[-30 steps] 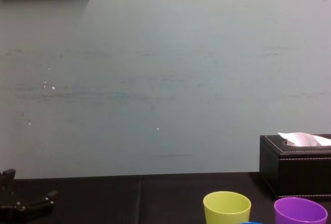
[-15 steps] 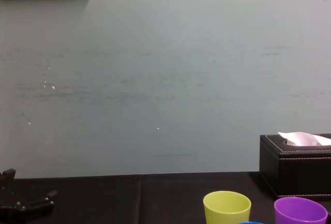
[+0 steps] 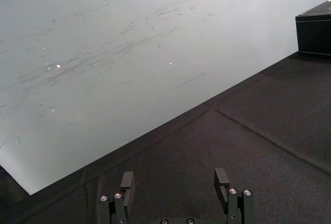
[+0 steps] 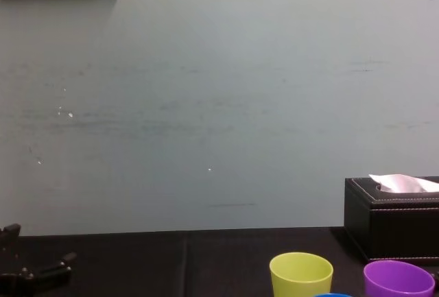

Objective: Stack the three plastic cups sequentially using one hand.

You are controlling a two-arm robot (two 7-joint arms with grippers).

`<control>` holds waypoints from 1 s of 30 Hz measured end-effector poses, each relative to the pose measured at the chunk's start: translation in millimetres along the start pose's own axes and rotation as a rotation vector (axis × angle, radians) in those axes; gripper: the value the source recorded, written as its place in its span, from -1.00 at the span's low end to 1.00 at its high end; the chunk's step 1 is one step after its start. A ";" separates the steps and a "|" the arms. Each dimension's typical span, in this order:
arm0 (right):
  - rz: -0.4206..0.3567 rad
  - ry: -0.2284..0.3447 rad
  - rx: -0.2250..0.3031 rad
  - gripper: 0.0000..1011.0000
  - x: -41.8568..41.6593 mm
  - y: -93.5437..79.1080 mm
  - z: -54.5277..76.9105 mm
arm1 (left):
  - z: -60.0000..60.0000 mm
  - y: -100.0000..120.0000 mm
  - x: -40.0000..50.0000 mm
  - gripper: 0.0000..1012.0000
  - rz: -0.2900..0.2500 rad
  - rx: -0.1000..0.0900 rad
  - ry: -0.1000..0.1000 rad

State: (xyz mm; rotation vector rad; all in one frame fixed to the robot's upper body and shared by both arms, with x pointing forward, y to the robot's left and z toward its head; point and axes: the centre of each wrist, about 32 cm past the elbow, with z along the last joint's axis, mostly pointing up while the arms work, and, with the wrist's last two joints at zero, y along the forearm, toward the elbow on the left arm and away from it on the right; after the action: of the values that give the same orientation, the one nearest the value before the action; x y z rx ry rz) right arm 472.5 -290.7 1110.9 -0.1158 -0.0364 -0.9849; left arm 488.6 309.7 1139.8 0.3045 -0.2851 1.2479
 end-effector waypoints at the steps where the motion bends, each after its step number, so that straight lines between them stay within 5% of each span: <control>1: -0.001 0.000 -0.001 0.98 0.0 1.0 -0.1 | 0.0 0.0 0.0 1.00 0.000 0.000 0.000; 17: -0.001 0.005 -0.010 0.97 -0.6 6.5 -0.6 | 0.0 0.0 0.0 1.00 0.000 0.000 0.000; 30: -0.001 0.005 -0.006 0.51 -0.6 6.0 -0.3 | 0.0 0.0 0.0 1.00 0.000 0.000 0.000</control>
State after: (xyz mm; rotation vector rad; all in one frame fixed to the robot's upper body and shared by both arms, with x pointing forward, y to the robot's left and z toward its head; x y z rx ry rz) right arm 477.1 -287.0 1110.1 -0.1192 -0.0292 -0.9863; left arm 488.6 309.7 1139.8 0.3045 -0.2851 1.2479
